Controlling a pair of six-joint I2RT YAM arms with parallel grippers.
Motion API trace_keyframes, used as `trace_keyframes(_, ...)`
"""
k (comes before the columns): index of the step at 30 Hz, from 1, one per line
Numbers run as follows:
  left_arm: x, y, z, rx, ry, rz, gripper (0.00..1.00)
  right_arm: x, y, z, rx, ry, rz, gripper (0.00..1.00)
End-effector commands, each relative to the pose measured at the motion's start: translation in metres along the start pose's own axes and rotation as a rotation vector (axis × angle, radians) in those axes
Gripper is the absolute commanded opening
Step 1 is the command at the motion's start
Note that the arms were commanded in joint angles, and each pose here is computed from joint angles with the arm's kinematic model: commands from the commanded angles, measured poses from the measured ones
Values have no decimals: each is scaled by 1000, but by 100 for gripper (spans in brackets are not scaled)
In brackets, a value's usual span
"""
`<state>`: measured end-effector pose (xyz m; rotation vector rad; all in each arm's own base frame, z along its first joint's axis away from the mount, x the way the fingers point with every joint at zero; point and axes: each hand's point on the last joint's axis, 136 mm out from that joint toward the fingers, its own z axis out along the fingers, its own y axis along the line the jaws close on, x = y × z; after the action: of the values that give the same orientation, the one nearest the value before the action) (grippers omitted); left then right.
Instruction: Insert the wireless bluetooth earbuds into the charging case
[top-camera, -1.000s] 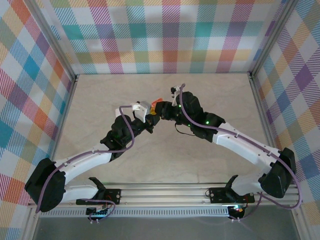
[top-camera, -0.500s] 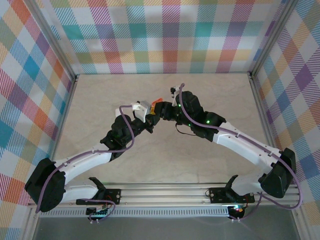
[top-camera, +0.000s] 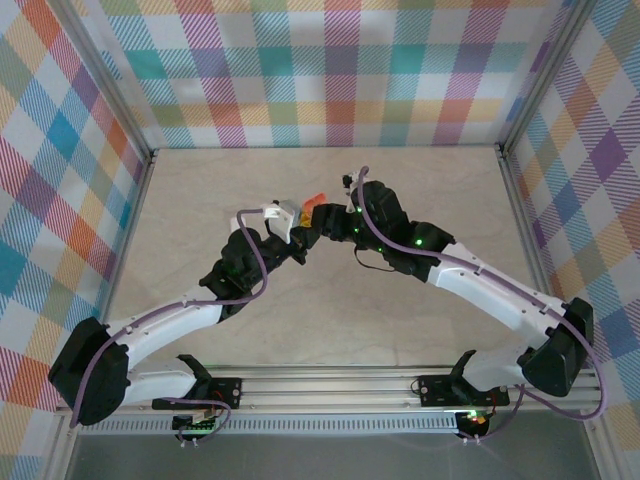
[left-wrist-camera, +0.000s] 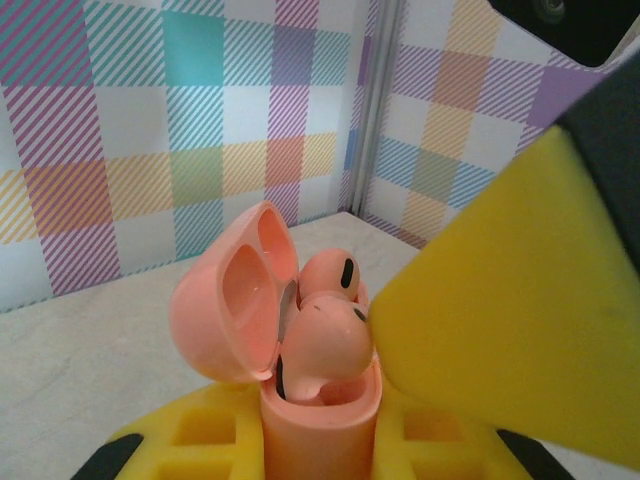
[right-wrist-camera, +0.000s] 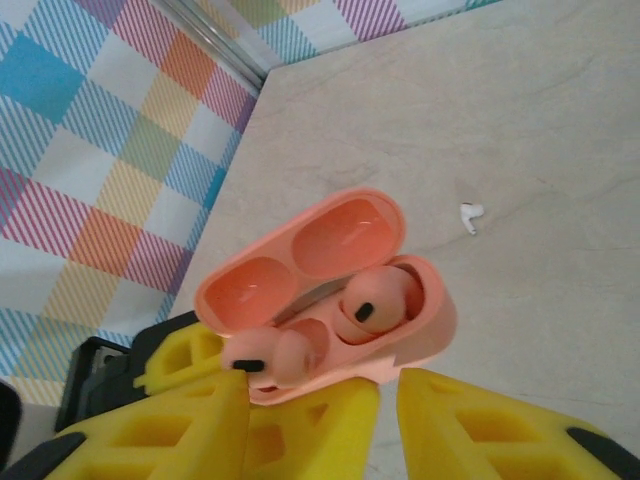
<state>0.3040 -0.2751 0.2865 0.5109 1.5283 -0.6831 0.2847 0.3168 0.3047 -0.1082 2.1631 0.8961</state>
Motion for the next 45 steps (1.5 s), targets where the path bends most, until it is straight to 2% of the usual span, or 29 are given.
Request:
trace_keyframes(1,-24,-7,-4,28,-50,12,0,-27,11,-30,-7,-86,-66,45)
trace_keyframes(4,-21,-11,-5,54,-34,9,0,-35,15,-39,-22,-87,-114,46)
trace_keyframes(9,-18,-23,-7,121,-2,9,0,-42,31,-49,-106,-4,-221,45)
trace_keyframes(10,-16,-25,-8,135,7,11,0,-43,35,-51,-131,16,-239,42)
trace_keyframes(12,-11,-31,-10,177,35,11,0,-41,44,-55,-197,71,-291,25)
trace_keyframes(13,-9,-33,-10,196,48,8,0,-40,48,-57,-218,91,-318,20)
trace_keyframes(15,-4,-38,-14,237,66,-8,0,-32,52,-60,-253,143,-376,14)
trace_keyframes(18,-6,-44,-19,285,64,-28,0,-18,55,-64,-297,230,-442,10)
trace_keyframes(20,-8,-47,-22,313,67,-33,0,-7,55,-68,-324,279,-477,10)
trace_keyframes(24,-14,-52,-27,358,69,-38,0,6,41,-71,-293,324,-541,23)
trace_keyframes(29,-15,-57,-26,392,90,-47,0,8,20,-70,-201,306,-594,17)
trace_keyframes(39,-14,-60,-20,413,109,-82,0,17,29,-66,-280,342,-593,16)
trace_keyframes(41,-14,-59,-20,410,107,-81,0,19,31,-66,-295,349,-590,17)
trace_keyframes(45,-16,-59,-20,409,103,-80,0,25,30,-64,-309,365,-590,28)
